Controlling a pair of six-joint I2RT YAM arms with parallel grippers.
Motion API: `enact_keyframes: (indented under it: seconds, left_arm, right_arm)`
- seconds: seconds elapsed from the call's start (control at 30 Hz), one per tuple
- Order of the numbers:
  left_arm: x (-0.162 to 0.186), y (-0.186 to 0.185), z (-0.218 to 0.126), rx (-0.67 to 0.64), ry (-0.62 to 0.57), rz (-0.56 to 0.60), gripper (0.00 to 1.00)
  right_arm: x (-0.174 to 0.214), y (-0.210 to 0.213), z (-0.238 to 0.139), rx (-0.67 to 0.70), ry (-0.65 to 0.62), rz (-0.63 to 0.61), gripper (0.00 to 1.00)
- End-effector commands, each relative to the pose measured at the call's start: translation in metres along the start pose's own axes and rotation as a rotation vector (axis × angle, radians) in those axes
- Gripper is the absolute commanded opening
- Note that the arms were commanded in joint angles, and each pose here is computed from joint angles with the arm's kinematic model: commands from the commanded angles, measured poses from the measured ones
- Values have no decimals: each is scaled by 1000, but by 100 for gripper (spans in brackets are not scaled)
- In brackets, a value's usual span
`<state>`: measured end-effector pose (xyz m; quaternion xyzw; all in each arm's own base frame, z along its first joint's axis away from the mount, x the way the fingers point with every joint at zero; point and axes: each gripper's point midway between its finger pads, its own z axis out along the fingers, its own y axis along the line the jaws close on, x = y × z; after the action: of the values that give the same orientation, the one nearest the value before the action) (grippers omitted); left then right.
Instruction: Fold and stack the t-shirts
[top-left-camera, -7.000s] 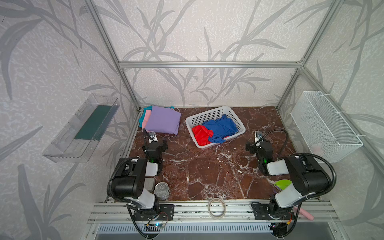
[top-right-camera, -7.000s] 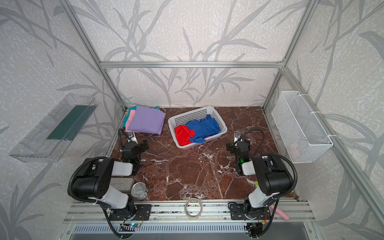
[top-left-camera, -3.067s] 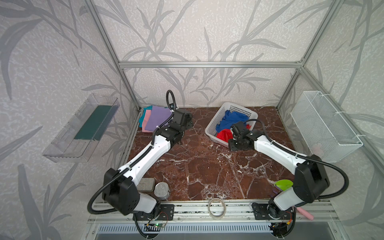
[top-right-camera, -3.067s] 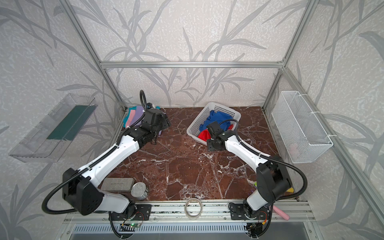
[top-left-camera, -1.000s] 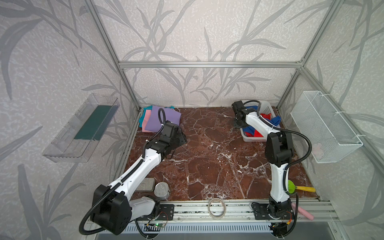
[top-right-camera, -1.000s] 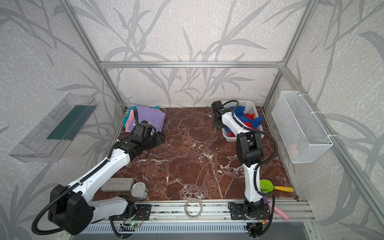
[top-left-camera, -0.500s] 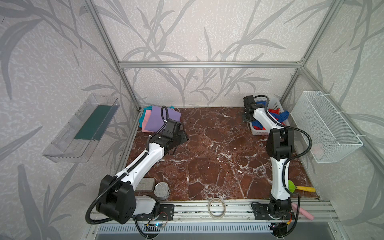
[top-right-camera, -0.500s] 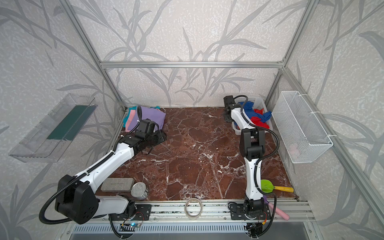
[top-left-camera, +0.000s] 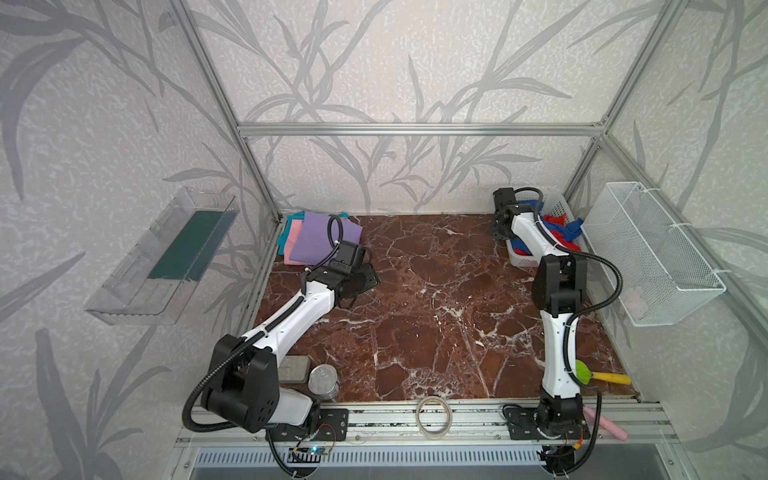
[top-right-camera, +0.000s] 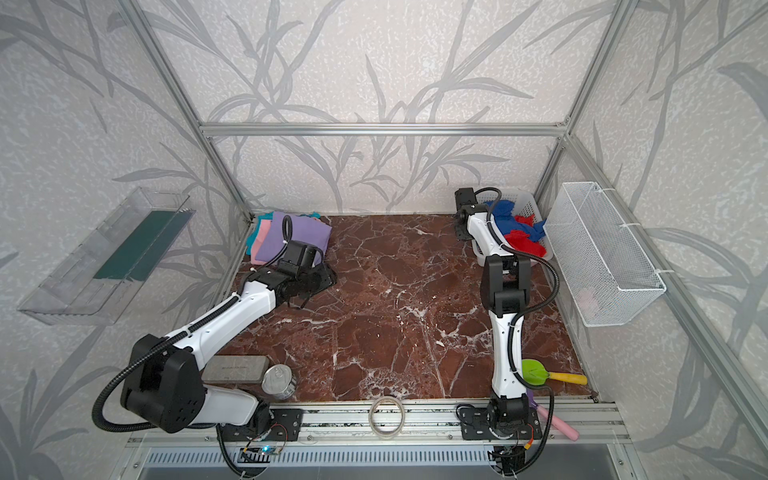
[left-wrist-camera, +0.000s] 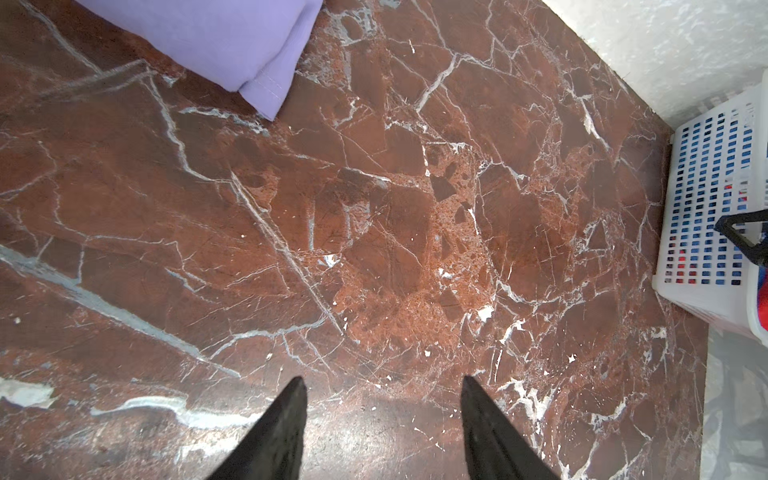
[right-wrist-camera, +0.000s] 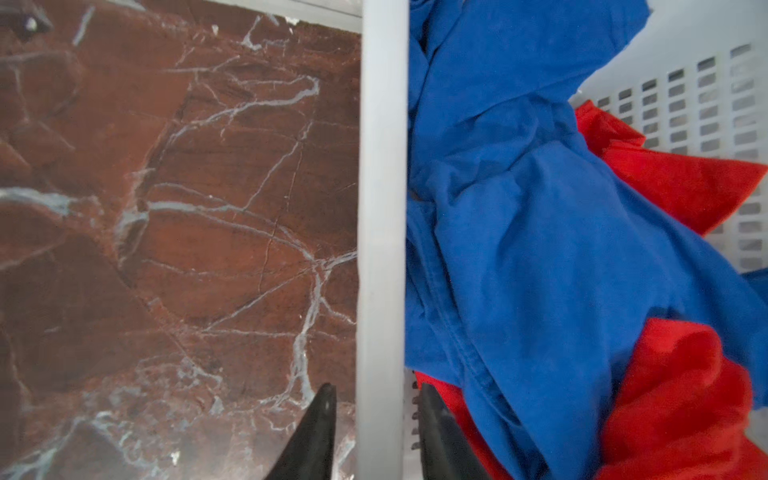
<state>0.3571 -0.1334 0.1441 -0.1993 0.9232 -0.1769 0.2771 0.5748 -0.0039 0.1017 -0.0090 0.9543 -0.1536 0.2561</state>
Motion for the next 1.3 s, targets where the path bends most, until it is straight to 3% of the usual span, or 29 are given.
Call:
enact_keyframes:
  seconds: [0.0,0.2,0.43,0.5,0.6,0.7,0.77,0.9,1.0,1.17,1.27]
  left_arm:
    - [-5,-8,-3,26,3,-25,59]
    - [0,-2,-7,28,0,-26,59]
    - [6,4,-7,22,0,-22,60]
    - [7,5,-6,22,3,-17,60]
    - [7,5,-5,19,7,-5,60]
    - [9,5,-1,16,16,-4,60]
    - [10,5,1,20,22,-8,60]
    - [15,4,9,32,46,-21,60]
    - [20,2,15,46,75,-30,60]
    - [23,-1,17,51,102,-30,60]
    - [23,-1,16,47,103,-27,60]
  right_arm:
    - [-12,-8,-33,-33,-62,72,51]
    - [-6,-16,-55,-27,-136,121,61]
    - [-4,-39,-80,53,-343,236,61]
    - [-2,-45,-80,71,-378,257,51]
    - [1,-59,-69,110,-335,301,39]
    - [8,-69,-58,143,-284,330,39]
    - [15,-75,-55,186,-256,336,46]
    - [31,-85,-51,264,-199,342,71]
    - [42,-87,-46,275,-158,350,77]
    - [34,-65,-34,152,-152,333,73]
    - [16,-59,-26,122,-150,336,63]
